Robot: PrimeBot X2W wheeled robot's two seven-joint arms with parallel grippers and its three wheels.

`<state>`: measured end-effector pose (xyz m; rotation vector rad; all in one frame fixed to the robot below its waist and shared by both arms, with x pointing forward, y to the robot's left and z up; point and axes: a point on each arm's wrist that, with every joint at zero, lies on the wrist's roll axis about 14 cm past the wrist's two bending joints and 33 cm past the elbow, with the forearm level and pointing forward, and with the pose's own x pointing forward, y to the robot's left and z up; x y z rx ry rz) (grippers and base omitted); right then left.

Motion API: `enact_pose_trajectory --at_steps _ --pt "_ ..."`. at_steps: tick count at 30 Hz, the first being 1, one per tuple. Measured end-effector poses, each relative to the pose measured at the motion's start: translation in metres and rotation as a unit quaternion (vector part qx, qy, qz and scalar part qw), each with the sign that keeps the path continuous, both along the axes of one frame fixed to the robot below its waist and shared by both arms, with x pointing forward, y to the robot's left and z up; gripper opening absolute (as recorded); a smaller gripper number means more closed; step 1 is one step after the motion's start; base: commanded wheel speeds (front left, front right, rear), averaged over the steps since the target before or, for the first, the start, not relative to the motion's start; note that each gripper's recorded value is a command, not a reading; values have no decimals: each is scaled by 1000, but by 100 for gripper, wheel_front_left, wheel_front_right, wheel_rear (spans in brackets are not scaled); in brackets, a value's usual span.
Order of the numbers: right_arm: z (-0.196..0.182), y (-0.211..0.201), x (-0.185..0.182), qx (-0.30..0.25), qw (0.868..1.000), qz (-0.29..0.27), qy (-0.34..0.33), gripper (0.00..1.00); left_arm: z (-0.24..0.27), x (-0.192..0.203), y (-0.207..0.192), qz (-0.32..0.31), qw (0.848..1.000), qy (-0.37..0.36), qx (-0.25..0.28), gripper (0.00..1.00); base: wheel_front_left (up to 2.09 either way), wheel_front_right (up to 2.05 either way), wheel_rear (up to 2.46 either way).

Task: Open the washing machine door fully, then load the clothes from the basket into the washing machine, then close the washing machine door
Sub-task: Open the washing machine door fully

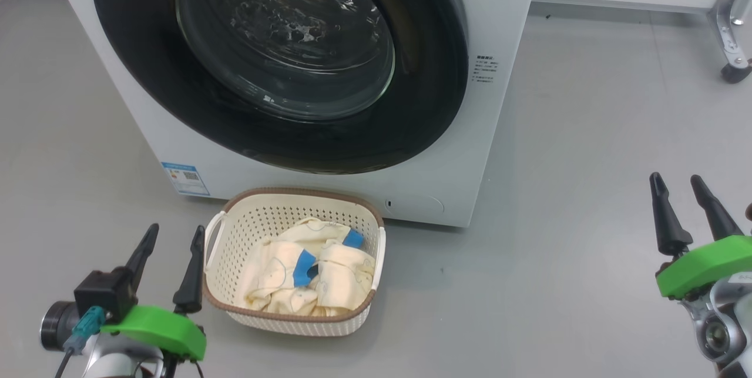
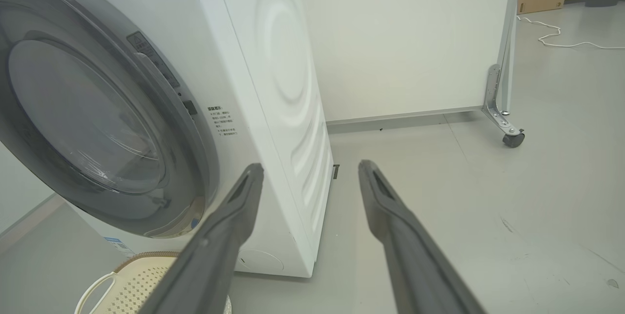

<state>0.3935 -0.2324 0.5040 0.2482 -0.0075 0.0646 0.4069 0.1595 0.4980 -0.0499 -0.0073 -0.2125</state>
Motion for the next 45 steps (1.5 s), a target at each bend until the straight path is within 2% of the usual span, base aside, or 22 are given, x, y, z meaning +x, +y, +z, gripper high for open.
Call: enact_pose_trajectory --at_steps 3,4,5,6,7,12,15,23,27,30,35,39,41,45 --pt "-1 1 1 2 1000 0 1 100 -1 0 0 -1 1000 2 0 100 0 0 0" --pt "-1 1 1 4 1000 0 2 87 -2 0 -1 -1 1000 3 0 100 0 0 0" --pt "-2 3 1 9 1000 0 1 45 -3 0 -2 -2 1000 4 -1 100 0 0 0" --pt "-2 4 2 17 1000 -1 2 15 -3 0 -3 -3 1000 5 -2 100 0 0 0" --pt "-3 6 2 23 1000 0 2 0 -4 0 -4 -4 1000 6 -3 100 0 0 0" --pt "3 13 11 62 998 0 -7 0 -9 0 -13 -6 1000 13 -18 100 0 0 0" --pt "32 20 27 113 992 -2 -48 0 -13 0 -16 -7 1000 17 -23 100 0 0 0" --pt "77 40 55 187 976 20 -107 0 -19 0 -19 -4 999 26 -33 100 0 0 0" --pt "93 49 71 249 961 32 -119 0 -21 3 -18 -2 999 29 -36 100 0 0 0" --pt "106 55 87 307 942 42 -125 0 -21 9 -18 -1 999 29 -39 100 0 0 0" --pt "116 77 112 373 918 85 -106 0 -22 18 -19 1 999 29 -43 100 0 0 0" --pt "117 83 133 400 907 113 -72 0 -27 24 -15 7 998 35 -43 100 0 0 0" --pt "117 86 143 393 909 128 -56 0 -30 27 -14 9 998 38 -43 100 0 0 0" --pt "106 106 158 411 894 179 13 0 -33 33 -12 13 998 41 -44 100 0 0 0"
